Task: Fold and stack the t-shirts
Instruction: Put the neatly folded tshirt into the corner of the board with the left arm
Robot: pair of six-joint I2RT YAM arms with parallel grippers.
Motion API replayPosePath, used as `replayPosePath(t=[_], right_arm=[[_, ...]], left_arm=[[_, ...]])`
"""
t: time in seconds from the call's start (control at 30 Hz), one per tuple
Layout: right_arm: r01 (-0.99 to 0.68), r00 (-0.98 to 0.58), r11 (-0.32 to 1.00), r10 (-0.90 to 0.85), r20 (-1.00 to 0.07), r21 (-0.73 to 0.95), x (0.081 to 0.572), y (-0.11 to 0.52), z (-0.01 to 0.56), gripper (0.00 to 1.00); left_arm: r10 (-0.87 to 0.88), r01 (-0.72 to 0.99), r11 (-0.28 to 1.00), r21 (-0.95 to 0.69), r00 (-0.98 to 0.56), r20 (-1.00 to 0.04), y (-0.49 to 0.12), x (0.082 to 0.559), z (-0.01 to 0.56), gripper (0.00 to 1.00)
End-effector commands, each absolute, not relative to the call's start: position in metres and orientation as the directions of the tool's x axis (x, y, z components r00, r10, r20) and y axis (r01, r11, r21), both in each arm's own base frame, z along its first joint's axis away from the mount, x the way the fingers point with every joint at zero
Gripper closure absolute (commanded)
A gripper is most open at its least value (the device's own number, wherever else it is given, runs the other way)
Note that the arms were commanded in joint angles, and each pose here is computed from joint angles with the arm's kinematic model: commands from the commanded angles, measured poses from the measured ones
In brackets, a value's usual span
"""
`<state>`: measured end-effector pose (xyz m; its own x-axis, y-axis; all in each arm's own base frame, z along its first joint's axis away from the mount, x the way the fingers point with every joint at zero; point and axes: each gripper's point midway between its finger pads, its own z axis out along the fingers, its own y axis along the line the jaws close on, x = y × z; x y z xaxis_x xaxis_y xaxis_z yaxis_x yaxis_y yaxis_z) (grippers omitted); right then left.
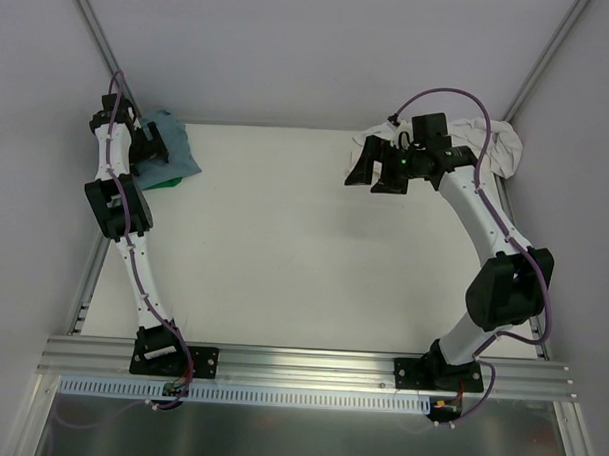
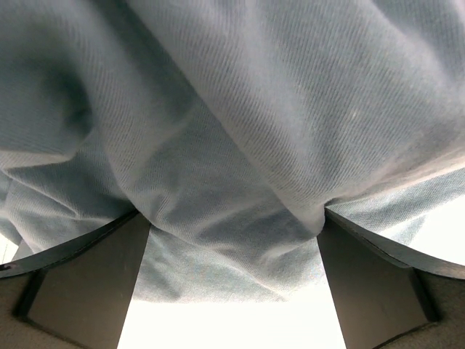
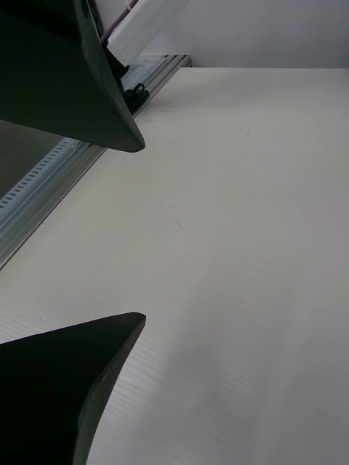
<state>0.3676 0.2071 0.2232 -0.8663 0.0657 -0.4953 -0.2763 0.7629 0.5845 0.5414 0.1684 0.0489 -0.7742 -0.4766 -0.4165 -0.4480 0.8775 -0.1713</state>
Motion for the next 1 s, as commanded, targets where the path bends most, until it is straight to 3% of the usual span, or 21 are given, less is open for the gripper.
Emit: replayPosePath(t=[0.0, 0.97], right_arm=[[-0.324, -0.822, 0.758, 0.07, -0.565, 0.565, 0.361, 0.201, 0.251, 0.0], [-0.33, -0.806, 0.766, 0.076, -0.587, 0.552, 0.361, 0.196, 0.251, 0.0]], left_arm=[[-0.477, -0.432, 0.878, -0.209, -0.832, -0.283, 0.142, 0.522, 0.022, 0.02], [-0.395, -0.336, 0.888, -0.315, -0.907, -0.146, 0.061, 0.513, -0.003, 0.05]])
